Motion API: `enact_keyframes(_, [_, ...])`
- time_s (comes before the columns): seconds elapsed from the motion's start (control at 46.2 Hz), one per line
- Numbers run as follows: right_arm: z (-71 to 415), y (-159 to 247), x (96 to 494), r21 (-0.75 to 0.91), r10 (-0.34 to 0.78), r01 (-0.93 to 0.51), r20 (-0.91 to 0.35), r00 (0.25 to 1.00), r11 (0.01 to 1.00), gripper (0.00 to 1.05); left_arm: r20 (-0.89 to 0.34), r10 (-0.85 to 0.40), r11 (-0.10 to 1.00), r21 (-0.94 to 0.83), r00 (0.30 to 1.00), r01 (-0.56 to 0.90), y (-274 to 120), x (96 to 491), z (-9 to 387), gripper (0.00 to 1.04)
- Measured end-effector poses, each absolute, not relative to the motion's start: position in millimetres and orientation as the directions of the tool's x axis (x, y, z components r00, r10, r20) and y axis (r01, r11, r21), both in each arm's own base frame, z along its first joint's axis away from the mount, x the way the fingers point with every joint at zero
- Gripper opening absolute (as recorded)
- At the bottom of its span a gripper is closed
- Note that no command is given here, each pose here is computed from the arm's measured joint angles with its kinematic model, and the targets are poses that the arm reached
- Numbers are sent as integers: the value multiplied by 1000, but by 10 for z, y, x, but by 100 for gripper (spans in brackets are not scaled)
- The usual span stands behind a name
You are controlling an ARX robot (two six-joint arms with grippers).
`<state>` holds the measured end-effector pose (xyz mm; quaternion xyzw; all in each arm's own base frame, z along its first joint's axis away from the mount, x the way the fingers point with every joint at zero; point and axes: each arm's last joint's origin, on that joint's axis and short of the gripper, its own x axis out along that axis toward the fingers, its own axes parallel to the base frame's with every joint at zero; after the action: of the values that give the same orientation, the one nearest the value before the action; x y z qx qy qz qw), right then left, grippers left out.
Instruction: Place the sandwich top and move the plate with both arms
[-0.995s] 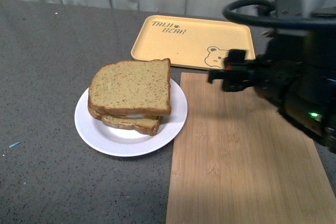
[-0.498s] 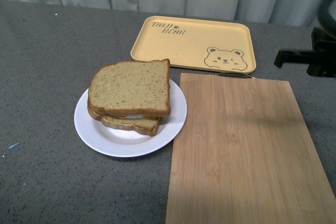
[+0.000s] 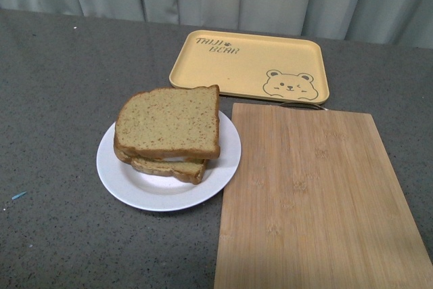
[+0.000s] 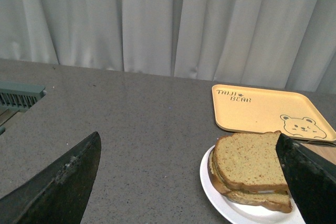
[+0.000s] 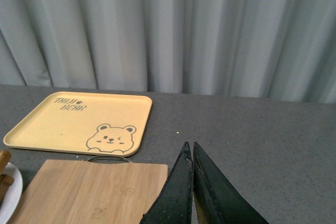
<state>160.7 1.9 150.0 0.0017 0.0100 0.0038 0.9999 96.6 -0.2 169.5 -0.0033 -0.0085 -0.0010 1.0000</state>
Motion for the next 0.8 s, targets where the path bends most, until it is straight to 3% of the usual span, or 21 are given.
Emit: enact_keyframes(0.8, [1680, 2, 1189, 4, 3, -3, 6, 1000, 1000, 1, 17, -2, 1000, -7, 1000, 2, -2, 966, 1695, 98])
